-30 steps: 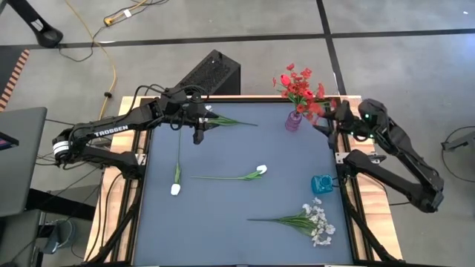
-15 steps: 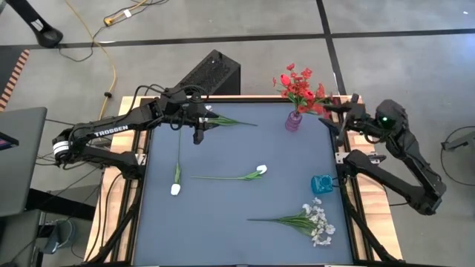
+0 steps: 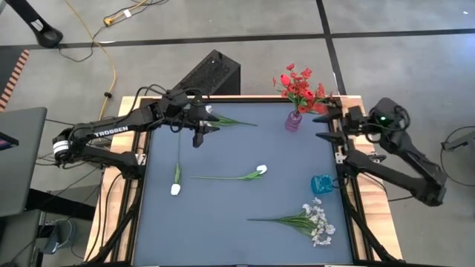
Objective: Sort flowers into vase by color
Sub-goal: Put the bottom white flowers into the blue vase
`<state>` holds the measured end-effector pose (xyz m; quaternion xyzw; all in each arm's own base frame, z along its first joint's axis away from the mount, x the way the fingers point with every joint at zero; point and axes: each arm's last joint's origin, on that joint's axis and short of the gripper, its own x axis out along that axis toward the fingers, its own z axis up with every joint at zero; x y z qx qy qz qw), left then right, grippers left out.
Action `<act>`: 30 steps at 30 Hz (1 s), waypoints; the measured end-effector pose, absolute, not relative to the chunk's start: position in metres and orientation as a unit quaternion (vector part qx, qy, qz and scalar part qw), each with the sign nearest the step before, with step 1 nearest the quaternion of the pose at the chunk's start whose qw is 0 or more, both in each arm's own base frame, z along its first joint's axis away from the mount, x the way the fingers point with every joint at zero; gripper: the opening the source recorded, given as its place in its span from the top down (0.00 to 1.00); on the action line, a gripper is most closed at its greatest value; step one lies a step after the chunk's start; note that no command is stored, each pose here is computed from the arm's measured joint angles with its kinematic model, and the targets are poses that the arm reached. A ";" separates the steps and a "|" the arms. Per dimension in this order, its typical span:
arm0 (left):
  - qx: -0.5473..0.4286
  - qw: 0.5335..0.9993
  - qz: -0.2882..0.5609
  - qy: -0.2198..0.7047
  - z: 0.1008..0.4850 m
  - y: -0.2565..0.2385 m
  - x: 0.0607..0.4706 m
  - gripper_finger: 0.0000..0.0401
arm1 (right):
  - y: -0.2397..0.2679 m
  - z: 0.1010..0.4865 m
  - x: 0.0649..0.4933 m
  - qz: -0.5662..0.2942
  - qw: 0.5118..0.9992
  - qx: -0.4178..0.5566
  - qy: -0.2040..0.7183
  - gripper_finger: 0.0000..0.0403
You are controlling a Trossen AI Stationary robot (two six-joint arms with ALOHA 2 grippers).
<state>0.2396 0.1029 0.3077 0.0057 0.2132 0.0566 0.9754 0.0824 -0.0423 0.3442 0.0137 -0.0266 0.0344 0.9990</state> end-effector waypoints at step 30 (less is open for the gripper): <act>0.027 0.937 -0.117 0.329 0.246 0.027 0.264 0.63 | 0.076 0.259 0.168 0.086 0.933 0.212 0.278 0.34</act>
